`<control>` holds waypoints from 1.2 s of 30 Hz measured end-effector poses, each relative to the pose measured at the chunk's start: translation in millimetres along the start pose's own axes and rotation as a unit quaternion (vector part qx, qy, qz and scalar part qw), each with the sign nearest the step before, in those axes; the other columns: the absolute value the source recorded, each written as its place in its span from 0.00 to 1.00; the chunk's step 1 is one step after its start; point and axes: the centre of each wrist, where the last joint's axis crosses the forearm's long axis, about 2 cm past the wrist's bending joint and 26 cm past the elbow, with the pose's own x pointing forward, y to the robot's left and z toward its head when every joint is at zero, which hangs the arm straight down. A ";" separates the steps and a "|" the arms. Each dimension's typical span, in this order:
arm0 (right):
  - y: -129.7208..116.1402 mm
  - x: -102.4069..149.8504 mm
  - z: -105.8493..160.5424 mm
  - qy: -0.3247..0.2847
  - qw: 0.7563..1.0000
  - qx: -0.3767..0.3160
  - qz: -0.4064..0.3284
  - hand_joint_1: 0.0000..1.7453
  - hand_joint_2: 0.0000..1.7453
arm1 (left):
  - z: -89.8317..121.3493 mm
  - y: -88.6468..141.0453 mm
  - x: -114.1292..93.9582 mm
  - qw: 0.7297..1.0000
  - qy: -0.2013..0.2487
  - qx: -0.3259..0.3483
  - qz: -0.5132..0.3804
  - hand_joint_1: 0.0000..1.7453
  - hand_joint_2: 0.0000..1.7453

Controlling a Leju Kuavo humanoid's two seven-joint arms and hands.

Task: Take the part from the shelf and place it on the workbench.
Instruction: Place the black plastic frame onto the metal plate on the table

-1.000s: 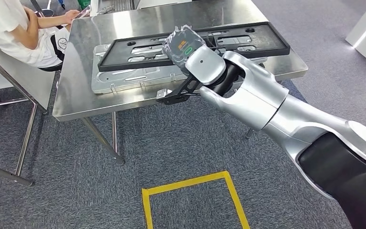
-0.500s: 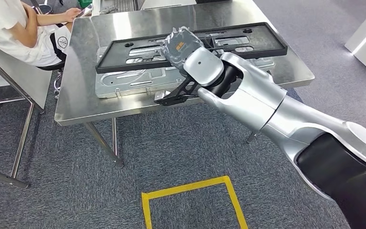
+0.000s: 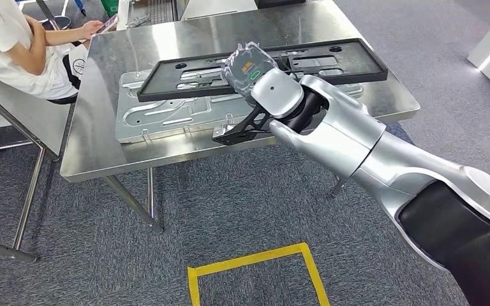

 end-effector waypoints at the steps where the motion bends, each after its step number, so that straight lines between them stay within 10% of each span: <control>1: 0.7 0.6 -0.1 -0.001 1.000 0.001 -0.001 1.00 1.00 | -0.4 1.1 1.9 1.000 -0.002 0.001 0.000 0.00 1.00; 36: 13.9 7.4 -6.5 -0.007 1.000 0.015 -0.016 1.00 1.00 | -1.1 4.3 4.0 1.000 0.001 0.006 -0.004 0.00 1.00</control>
